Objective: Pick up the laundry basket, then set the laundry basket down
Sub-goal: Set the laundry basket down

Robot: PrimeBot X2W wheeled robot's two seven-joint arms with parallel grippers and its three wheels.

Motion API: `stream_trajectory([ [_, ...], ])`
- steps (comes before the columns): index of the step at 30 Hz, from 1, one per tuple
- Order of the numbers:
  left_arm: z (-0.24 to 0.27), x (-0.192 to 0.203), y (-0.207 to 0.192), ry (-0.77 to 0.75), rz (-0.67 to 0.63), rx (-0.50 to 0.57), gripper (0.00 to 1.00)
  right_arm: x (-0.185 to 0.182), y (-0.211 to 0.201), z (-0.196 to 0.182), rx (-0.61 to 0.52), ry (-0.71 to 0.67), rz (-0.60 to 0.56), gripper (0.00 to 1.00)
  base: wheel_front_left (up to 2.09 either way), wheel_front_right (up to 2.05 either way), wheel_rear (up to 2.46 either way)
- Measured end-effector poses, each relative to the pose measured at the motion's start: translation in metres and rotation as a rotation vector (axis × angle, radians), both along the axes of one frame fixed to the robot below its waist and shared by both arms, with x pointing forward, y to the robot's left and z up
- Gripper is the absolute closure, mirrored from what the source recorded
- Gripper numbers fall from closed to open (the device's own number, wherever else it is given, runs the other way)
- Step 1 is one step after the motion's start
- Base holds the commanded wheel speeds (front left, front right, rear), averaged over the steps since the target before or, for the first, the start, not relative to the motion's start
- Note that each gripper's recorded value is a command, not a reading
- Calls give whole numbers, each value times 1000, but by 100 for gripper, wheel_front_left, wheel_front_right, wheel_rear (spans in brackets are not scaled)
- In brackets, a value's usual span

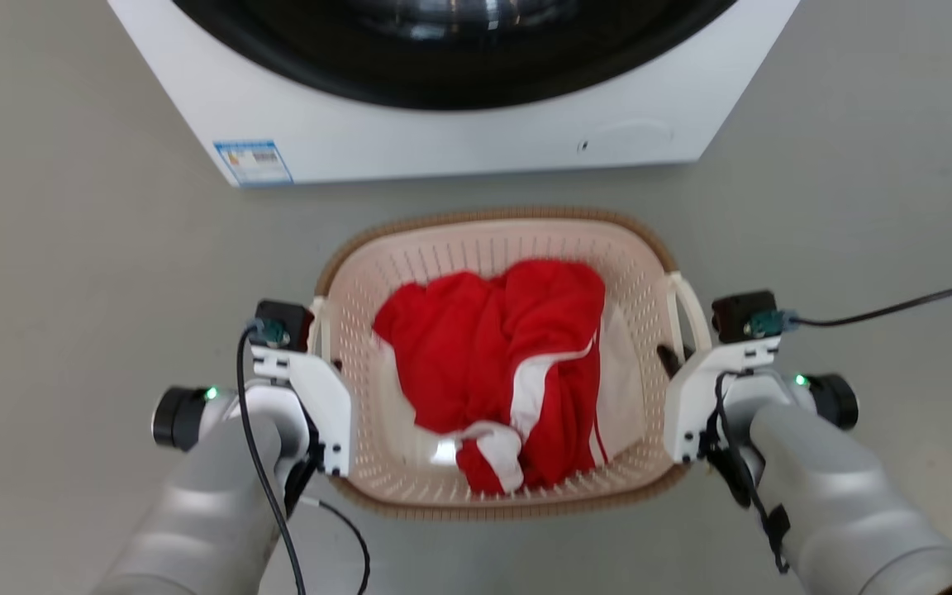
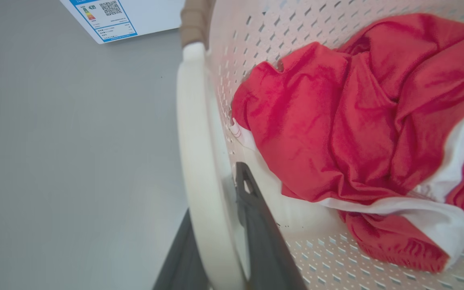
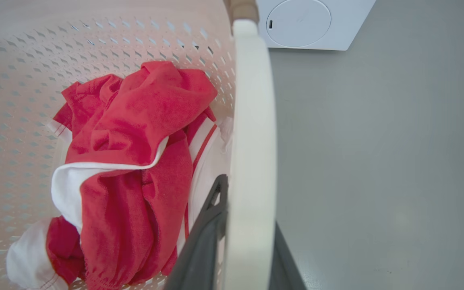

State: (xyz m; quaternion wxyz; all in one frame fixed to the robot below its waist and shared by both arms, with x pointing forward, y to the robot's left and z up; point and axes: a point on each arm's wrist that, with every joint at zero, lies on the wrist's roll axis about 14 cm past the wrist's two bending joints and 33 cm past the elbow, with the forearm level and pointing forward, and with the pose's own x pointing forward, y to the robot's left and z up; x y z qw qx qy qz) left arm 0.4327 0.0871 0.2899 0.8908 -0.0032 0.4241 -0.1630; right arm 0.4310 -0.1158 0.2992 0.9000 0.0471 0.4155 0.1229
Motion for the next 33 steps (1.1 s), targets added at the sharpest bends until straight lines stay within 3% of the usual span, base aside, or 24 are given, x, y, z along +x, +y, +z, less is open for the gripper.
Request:
stream_trajectory([
  [20,-65,72,7,-42,53,-27,100,77,2,-66,-3,-56,1,100,0,0,0],
  [33,-128,84,5,18,59,-37,100,82,-3,-132,-21,3,-1,100,0,0,0],
])
